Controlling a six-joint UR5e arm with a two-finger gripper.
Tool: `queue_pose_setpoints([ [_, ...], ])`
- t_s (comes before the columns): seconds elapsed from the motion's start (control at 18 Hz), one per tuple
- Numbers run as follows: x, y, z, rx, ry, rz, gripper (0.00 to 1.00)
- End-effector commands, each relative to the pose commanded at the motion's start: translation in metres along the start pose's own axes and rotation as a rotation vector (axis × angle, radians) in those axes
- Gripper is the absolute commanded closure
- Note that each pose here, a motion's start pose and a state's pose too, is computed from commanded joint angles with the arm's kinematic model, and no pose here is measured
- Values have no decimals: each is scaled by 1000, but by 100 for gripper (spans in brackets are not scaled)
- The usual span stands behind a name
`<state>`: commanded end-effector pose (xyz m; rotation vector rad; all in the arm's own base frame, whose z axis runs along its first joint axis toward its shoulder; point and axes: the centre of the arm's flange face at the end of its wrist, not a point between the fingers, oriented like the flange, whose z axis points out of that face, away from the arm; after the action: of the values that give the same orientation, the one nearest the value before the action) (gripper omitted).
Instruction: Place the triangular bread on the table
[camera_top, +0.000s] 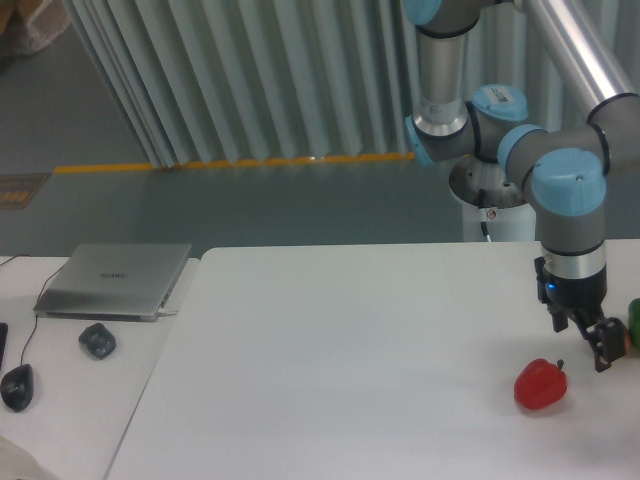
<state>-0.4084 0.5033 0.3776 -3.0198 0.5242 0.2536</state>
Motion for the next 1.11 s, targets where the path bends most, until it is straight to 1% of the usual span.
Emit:
queue_pose_setpoints([
  [0.06, -4, 4, -1, 5, -4, -42, 0],
  [0.17, -13, 5, -9, 3, -26, -55, 0],
  [0.28, -39, 30, -11, 10, -54, -83, 0],
  [0.33, -44, 35, -11, 20, -68, -86, 0],
  [0.44, -55, 51, -7, 49, -66, -102, 0],
  [0.5, -57, 59, -2, 68, -53, -106, 0],
  [0.61, -55, 62, 0, 65, -53, -28, 0],
  [0.67, -56, 66, -1, 65, -63, -8, 0],
  [0.72, -56, 78, 4, 60, -53, -41, 0],
  [0.78, -56, 78, 6, 56, -51, -52, 0],
  [0.89, -46, 79, 17, 1, -41, -31, 0],
  [1.11, -49, 76, 11, -6, -81, -26, 0],
])
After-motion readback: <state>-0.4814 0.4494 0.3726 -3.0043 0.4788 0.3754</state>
